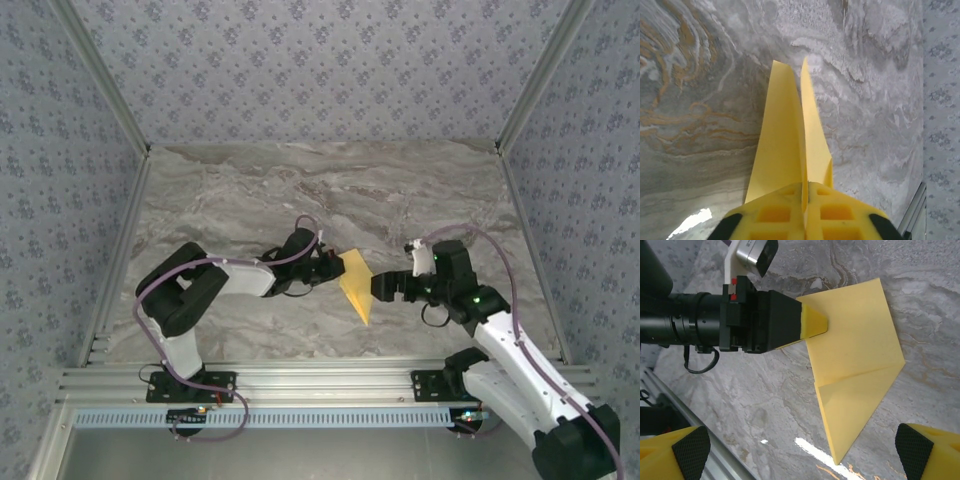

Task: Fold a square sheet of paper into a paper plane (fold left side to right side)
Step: Fold the wing for the fifth time at the center of the table.

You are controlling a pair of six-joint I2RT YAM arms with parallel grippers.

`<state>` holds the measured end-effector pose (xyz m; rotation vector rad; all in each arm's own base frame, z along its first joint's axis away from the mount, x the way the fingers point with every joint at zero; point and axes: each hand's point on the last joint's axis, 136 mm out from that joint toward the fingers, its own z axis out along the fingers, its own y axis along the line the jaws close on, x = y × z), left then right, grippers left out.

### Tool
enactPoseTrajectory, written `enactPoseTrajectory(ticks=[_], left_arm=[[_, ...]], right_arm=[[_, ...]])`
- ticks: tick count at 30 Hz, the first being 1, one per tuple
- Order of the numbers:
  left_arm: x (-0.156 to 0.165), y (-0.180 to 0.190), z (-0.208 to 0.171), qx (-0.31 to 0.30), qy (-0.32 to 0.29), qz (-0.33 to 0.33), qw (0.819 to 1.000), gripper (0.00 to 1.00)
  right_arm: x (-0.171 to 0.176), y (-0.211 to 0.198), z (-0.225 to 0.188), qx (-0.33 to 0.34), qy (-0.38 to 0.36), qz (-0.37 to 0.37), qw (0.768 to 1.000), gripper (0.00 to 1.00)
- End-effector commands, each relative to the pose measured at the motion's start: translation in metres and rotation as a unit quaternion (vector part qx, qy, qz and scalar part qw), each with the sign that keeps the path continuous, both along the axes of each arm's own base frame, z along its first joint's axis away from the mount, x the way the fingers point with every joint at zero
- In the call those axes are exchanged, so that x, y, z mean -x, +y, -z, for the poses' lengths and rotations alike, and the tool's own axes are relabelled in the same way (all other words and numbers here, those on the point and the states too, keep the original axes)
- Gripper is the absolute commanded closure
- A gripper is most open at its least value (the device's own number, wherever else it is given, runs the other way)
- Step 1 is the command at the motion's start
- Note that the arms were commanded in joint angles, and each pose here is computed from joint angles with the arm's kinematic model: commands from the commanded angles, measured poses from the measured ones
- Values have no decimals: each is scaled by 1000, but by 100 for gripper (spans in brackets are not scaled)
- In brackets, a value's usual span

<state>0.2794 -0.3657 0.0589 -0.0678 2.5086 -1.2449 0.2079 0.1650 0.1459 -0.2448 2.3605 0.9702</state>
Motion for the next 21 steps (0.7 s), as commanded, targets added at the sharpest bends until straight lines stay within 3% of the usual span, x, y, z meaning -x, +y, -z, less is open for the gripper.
enactPoseTrajectory(ticks=[1,6,13,21], left_arm=[[0,6,-32,26,-51,22,998,100],[18,10,-68,53,-103,82,990,100],[41,22,-105,110,-136,128,976,100],[63,33,-139,145,-178,157,961,100]], right_arm=[[-3,7,-7,-56,-7,-40,998,0],[-26,9,-7,-82,-26,-46,995,4],[-49,34,-25,-162,-73,-114,977,21],[-52,46,-28,-197,-81,-171,962,25]])
